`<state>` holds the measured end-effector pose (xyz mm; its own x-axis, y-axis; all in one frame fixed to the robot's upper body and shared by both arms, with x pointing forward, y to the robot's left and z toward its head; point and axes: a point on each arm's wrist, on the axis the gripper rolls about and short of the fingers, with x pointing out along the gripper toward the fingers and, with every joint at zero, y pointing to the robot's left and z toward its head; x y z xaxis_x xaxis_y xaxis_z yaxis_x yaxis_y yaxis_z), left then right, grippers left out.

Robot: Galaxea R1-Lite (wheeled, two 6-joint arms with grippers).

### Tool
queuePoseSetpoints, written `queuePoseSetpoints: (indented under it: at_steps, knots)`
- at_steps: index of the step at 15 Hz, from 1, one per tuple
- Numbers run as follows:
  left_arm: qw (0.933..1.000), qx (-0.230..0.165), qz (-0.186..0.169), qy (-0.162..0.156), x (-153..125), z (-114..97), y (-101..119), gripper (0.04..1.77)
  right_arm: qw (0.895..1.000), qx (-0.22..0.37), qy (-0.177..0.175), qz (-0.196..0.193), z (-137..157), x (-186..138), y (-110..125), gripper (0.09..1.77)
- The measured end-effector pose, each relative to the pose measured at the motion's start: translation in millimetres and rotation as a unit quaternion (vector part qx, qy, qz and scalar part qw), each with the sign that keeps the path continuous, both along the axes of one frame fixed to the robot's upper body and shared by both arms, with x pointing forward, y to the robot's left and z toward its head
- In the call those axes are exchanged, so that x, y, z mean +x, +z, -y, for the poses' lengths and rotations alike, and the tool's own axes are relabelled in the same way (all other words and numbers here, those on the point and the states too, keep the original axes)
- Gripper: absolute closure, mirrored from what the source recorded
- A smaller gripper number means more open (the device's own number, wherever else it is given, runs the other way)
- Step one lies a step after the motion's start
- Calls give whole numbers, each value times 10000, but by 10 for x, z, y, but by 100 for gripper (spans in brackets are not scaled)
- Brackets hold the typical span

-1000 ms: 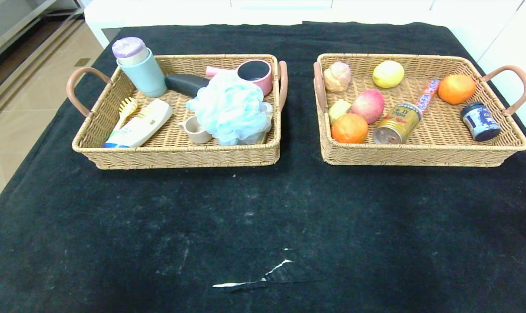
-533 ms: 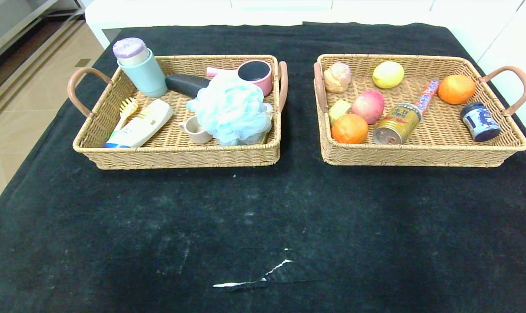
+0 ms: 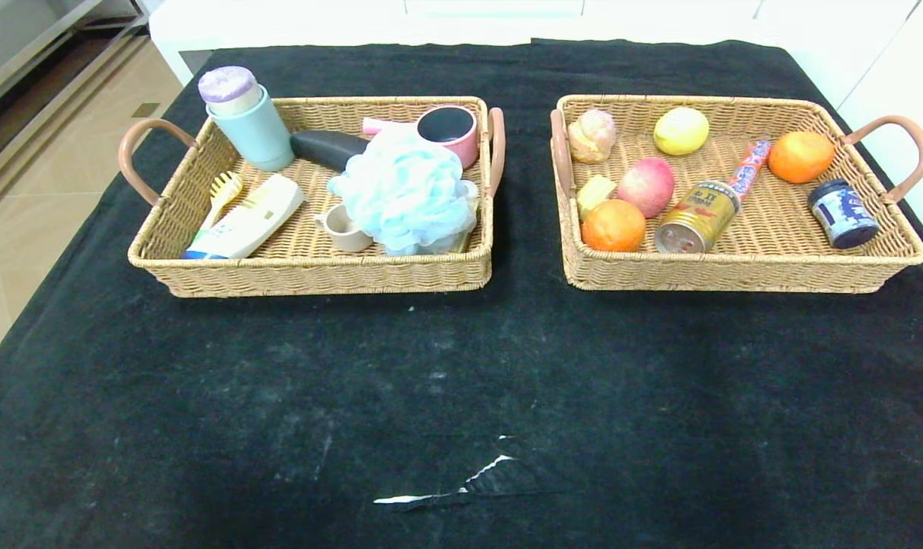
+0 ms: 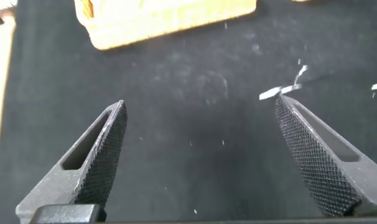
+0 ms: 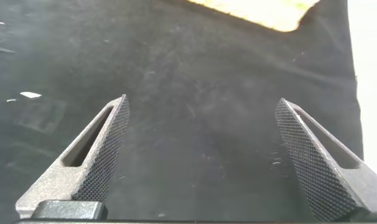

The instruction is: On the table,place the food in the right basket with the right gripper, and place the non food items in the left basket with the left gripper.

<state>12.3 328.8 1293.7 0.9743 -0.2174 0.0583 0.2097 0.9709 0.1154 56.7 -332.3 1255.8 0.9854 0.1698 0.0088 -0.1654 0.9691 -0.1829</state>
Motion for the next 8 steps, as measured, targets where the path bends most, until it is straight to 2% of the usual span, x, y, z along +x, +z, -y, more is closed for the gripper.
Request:
queuePoseSetpoints:
  at_steps: [3,6,8]
  knots:
    - [9999,-88,8,52,59,-1,-268,9,9994,261,166,149,-3,-65,-85,15]
    - [9985,-386,387,67,212,-3,-414,9,9983,315,149,465,-1,-102,-145,15]
    - [9985,-451,309,87,333,-4,-585,9,9965,320,39,775,3,-57,-218,15]
